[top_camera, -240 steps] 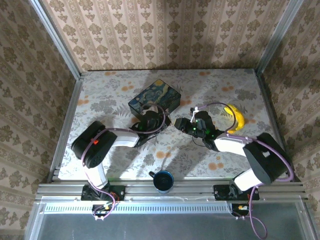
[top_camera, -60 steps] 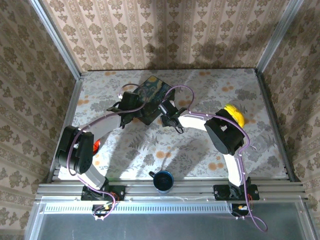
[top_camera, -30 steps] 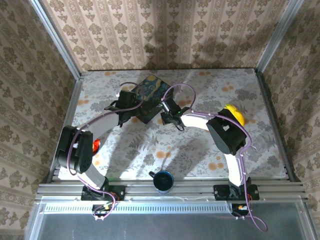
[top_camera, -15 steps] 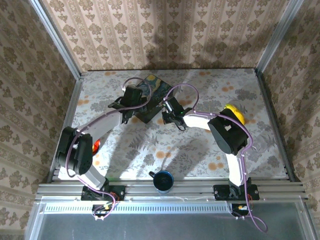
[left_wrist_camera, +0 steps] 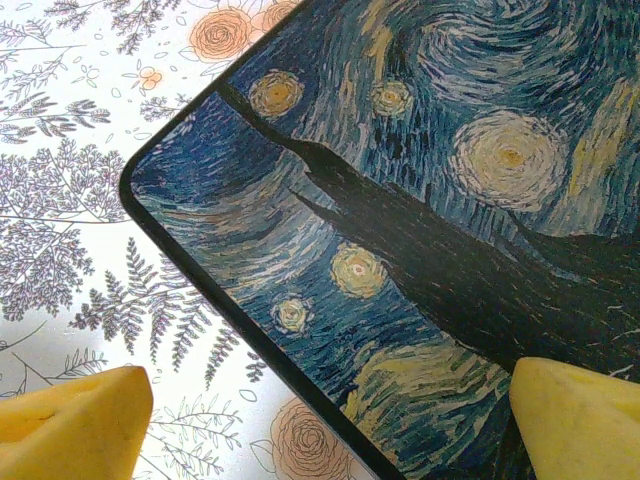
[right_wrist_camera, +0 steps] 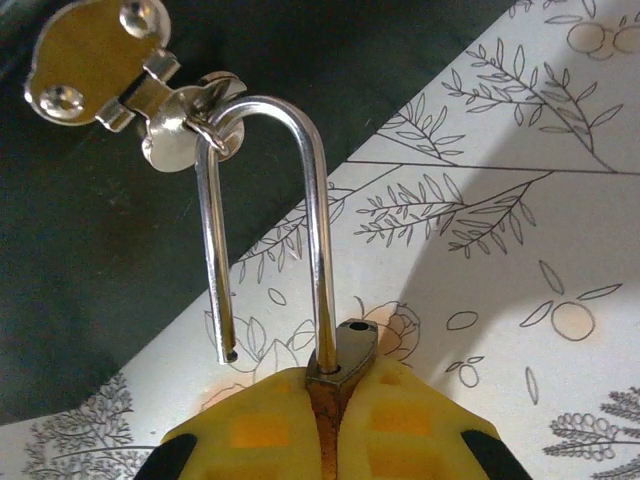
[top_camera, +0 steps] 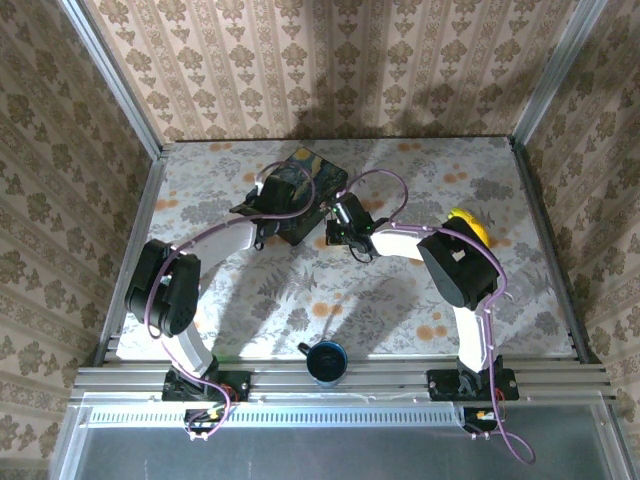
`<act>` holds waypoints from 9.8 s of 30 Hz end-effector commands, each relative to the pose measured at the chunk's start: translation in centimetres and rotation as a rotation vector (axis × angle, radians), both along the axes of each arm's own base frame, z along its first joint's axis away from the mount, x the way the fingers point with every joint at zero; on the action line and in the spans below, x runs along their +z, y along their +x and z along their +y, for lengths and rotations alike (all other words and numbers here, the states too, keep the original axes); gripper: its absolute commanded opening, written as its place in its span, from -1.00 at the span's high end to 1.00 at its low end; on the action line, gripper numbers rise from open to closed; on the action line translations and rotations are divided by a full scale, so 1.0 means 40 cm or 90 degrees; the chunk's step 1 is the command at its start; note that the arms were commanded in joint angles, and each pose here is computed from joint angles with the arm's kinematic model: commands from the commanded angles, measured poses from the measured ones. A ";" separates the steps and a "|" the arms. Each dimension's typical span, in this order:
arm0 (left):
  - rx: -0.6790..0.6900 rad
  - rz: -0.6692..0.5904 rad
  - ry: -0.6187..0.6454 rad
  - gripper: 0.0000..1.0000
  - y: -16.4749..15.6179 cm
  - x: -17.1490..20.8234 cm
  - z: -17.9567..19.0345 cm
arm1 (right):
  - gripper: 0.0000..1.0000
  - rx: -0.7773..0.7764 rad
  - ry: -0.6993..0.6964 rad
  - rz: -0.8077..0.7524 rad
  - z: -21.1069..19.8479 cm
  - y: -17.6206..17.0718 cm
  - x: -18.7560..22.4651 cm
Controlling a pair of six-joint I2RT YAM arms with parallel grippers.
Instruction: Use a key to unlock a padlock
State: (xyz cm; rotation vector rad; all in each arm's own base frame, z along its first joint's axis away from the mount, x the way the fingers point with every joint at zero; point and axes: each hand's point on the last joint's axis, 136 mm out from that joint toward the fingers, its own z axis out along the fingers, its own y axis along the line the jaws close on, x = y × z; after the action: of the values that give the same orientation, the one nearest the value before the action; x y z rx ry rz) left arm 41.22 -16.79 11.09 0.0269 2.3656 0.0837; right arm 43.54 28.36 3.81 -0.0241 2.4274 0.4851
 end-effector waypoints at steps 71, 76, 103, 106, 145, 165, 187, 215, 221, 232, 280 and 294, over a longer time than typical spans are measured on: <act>-0.038 0.081 0.009 -0.74 -0.101 -0.087 0.004 | 1.00 -0.084 0.409 0.049 -0.034 0.120 0.082; -0.038 0.082 0.010 -0.73 -0.103 -0.086 0.005 | 1.00 -0.103 0.411 0.042 -0.044 0.134 0.084; -0.037 0.090 0.000 -0.72 -0.105 -0.098 0.006 | 1.00 -0.106 0.426 0.024 -0.071 0.183 0.101; -0.034 0.089 -0.001 -0.72 -0.105 -0.098 0.009 | 1.00 -0.105 0.425 0.025 -0.071 0.179 0.100; 0.003 0.003 -0.127 -0.84 -0.110 0.071 0.056 | 0.92 -0.012 0.137 0.313 -0.252 -0.152 -0.048; 0.089 -0.049 -0.248 -1.00 -0.117 0.115 0.116 | -0.23 -0.037 0.032 0.082 -0.322 0.044 0.190; 0.106 -0.025 -0.350 -1.00 -0.038 0.059 0.063 | -0.45 0.115 0.152 -0.025 -0.008 0.438 0.152; -0.118 0.022 -0.405 -0.61 0.100 0.020 -0.157 | 0.34 -0.008 0.113 0.070 -0.065 0.017 0.122; -0.123 0.016 -0.403 -0.62 0.108 0.030 -0.160 | 0.32 -0.026 0.105 0.064 -0.072 -0.018 0.121; -0.084 -0.023 -0.402 -0.93 0.112 0.093 -0.080 | -0.19 -0.053 0.042 0.044 -0.118 -0.021 0.170; -0.058 -0.404 0.015 -1.00 -0.131 0.056 0.410 | -1.00 -0.277 -0.225 -0.383 -0.718 -0.152 0.322; -0.068 -0.295 -0.005 -1.00 -0.029 -0.037 0.405 | -1.00 -0.319 -0.194 -0.407 -0.812 -0.201 0.276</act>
State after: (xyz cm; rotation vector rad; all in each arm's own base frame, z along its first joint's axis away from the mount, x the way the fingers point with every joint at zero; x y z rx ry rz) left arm 39.26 -0.57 9.24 0.1233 1.8692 0.0183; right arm 35.29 -4.48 13.30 0.2576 1.8456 -0.1779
